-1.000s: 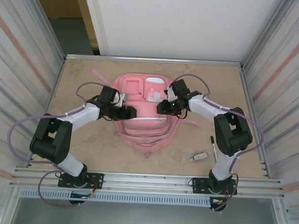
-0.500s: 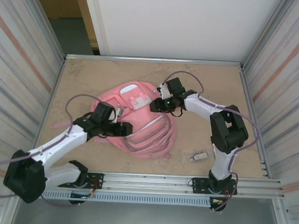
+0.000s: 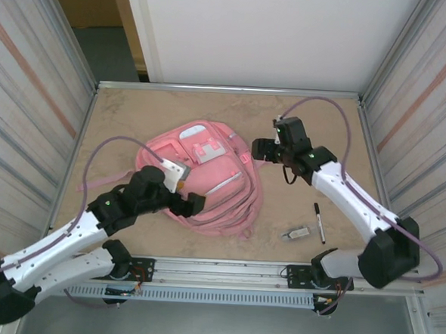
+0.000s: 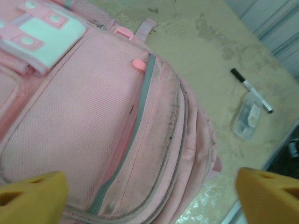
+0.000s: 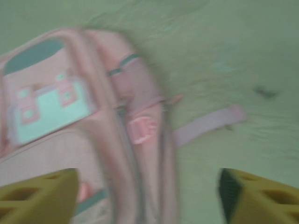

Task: Pack books, pencil case, and school supplies into a backpack

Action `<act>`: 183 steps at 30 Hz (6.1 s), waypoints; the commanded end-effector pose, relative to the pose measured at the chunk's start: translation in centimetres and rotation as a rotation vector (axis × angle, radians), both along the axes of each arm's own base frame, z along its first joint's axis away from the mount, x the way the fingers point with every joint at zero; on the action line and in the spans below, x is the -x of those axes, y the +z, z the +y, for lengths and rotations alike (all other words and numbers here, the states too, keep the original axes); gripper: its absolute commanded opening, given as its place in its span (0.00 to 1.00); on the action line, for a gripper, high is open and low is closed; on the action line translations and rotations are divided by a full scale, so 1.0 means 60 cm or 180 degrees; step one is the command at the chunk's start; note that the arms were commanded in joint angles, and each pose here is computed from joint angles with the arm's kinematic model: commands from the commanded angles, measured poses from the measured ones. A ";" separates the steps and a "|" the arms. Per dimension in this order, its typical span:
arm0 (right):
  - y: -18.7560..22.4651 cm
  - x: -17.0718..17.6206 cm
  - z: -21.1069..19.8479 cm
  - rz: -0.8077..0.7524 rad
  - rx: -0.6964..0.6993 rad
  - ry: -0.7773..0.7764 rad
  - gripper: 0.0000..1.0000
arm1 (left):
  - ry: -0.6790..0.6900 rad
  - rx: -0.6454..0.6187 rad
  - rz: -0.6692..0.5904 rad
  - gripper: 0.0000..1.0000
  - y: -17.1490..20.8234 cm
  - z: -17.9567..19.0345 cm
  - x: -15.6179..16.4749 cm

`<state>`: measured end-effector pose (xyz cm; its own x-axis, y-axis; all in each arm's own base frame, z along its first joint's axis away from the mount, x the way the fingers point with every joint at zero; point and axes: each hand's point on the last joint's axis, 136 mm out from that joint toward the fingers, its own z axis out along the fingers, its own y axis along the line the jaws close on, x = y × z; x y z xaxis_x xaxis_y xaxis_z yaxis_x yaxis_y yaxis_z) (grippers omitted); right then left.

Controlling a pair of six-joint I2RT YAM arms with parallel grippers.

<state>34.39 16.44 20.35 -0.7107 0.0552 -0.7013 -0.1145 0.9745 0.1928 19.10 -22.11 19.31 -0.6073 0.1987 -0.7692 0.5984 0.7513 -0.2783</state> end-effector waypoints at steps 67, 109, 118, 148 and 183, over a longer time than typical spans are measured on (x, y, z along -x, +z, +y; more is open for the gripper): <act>-0.304 0.331 -0.153 0.2285 -0.0941 -0.2373 0.86 | -0.0329 -0.1018 -0.0720 0.00 -0.009 -0.110 -0.072; -0.105 0.236 0.083 0.1794 -0.1800 -0.1005 0.49 | 0.0136 0.0103 0.0083 0.00 -0.028 -0.055 -0.127; -0.062 0.161 0.219 0.1693 -0.2066 -0.0646 0.49 | 0.0081 0.0261 0.0211 0.00 -0.025 -0.068 -0.128; -0.105 0.105 0.156 0.1198 -0.1431 0.0655 0.47 | -0.0001 0.0682 -0.0035 0.00 0.021 -0.080 -0.130; -0.076 0.144 0.164 0.0424 -0.0667 0.1634 0.28 | -0.0248 0.0972 -0.0809 0.00 0.139 -0.075 -0.115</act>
